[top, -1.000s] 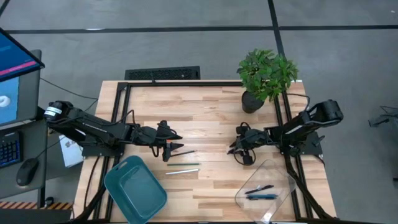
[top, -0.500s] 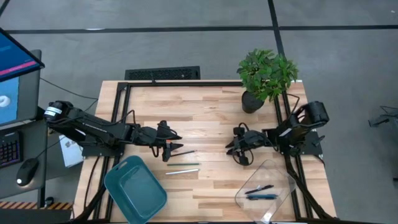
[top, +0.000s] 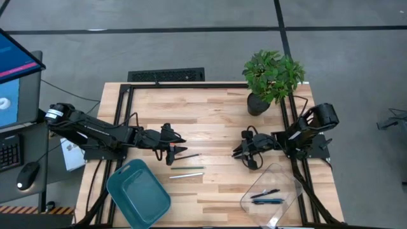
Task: Sort pens & pencils
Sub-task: Put the black pen in the transparent bin
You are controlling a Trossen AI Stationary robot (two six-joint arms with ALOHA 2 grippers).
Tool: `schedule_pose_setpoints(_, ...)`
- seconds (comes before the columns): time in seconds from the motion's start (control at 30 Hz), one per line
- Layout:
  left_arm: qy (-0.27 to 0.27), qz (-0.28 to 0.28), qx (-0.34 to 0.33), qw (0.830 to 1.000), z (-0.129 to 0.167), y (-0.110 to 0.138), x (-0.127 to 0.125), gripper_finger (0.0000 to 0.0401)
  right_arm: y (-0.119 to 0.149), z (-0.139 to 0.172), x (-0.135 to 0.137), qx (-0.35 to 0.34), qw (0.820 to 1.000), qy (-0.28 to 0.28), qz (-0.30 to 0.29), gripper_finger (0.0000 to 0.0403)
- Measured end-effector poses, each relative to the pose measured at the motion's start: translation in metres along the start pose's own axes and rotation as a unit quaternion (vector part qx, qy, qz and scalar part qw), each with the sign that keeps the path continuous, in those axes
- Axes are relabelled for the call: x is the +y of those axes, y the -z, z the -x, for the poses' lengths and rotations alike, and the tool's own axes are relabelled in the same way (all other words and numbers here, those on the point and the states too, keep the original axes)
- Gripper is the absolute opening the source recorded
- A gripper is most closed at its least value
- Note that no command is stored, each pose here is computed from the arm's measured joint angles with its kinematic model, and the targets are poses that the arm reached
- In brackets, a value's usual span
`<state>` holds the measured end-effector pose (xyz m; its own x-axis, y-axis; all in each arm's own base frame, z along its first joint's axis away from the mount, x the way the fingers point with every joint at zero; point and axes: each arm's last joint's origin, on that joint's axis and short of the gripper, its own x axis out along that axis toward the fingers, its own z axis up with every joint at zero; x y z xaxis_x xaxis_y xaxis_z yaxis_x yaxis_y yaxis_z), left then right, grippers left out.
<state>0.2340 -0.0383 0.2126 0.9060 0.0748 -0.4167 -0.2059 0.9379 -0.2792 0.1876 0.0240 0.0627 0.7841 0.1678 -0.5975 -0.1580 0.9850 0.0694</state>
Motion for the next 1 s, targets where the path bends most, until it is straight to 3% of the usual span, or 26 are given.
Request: schedule_pose_setpoints(1.0,0.001,0.006,0.001,1.0,0.0,0.0,0.0,0.0171,0.0065,-0.0027,-0.0017,-0.032,0.999,0.024,0.009,0.0186)
